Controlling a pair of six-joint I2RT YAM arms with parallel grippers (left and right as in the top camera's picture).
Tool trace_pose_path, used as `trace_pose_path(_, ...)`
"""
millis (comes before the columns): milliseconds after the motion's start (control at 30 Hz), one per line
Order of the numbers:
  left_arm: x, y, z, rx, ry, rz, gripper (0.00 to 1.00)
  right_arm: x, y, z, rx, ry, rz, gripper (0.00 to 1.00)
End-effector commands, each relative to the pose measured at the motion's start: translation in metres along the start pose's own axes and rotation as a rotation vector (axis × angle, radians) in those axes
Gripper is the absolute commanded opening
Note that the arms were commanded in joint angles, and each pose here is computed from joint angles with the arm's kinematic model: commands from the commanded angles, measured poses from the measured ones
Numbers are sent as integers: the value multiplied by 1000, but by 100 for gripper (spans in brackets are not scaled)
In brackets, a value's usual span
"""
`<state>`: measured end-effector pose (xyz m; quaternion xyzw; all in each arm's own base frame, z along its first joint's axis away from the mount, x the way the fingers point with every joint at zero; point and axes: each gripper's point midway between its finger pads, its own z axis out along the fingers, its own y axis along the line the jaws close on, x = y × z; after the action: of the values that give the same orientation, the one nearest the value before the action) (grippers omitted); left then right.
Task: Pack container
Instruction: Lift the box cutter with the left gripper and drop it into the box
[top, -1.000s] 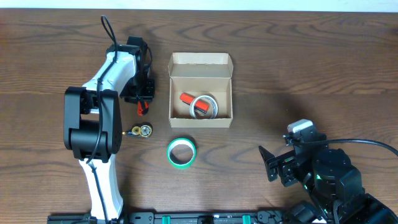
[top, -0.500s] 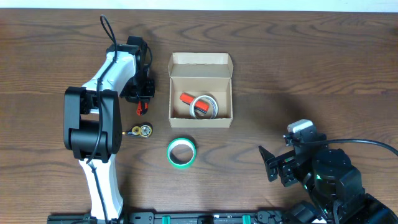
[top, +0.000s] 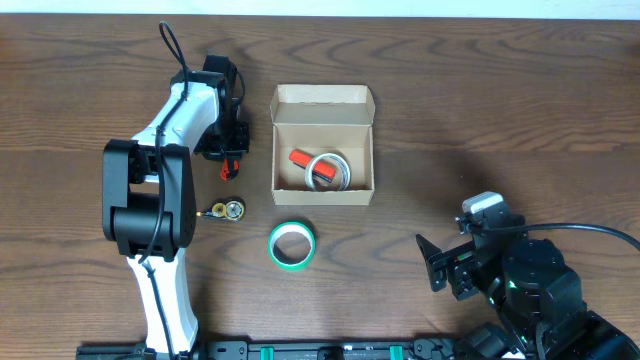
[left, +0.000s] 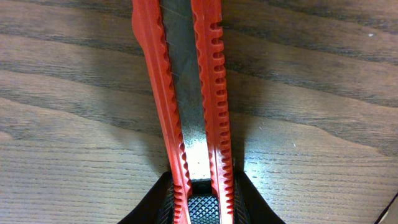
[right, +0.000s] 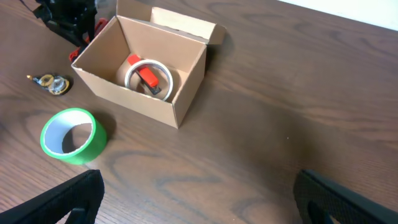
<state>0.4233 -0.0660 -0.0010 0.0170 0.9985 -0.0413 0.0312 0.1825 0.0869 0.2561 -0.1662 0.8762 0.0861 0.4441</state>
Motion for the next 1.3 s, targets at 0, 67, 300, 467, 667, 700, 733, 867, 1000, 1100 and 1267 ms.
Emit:
trace_pose_path(0, -8, -1, -7, -1, -33, -17, 24, 1, -4, 0, 17, 1, 23, 99)
trace_pose_path(67, -10, -1, -11, 0, -42, -17, 24, 1, -4, 0, 17, 1, 23, 99)
trace_pose_path(300, -14, -3, -27, 4, -82, -13, 25, 1, -4, 0, 17, 1, 23, 99)
trace_pose_path(467, -15, -3, -30, 5, -89, -13, 24, 1, -4, 0, 17, 1, 23, 99)
trace_pose_path(667, -16, -4, -33, 7, -95, -35, 25, 1, -4, 0, 17, 1, 23, 99)
trace_pose_path(700, -16, -4, -35, 8, -101, -36, 25, 1, -4, 0, 17, 1, 23, 99)
trace_pose_path(733, -17, -4, -37, 9, -106, -36, 25, 1, -4, 0, 17, 1, 23, 99)
trace_pose_path(867, -20, -6, -53, 13, -142, -34, 25, 1, -4, 0, 17, 1, 23, 99)
trace_pose_path(1000, -23, -8, -70, 17, -183, -28, 27, 1, -4, 0, 17, 1, 23, 99)
trace_pose_path(1100, -25, -13, -82, 21, -210, -15, 27, 1, -4, 0, 17, 1, 23, 99)
trace_pose_path(1267, -24, -27, -96, 27, -243, 18, 27, 1, -4, 0, 17, 1, 23, 99)
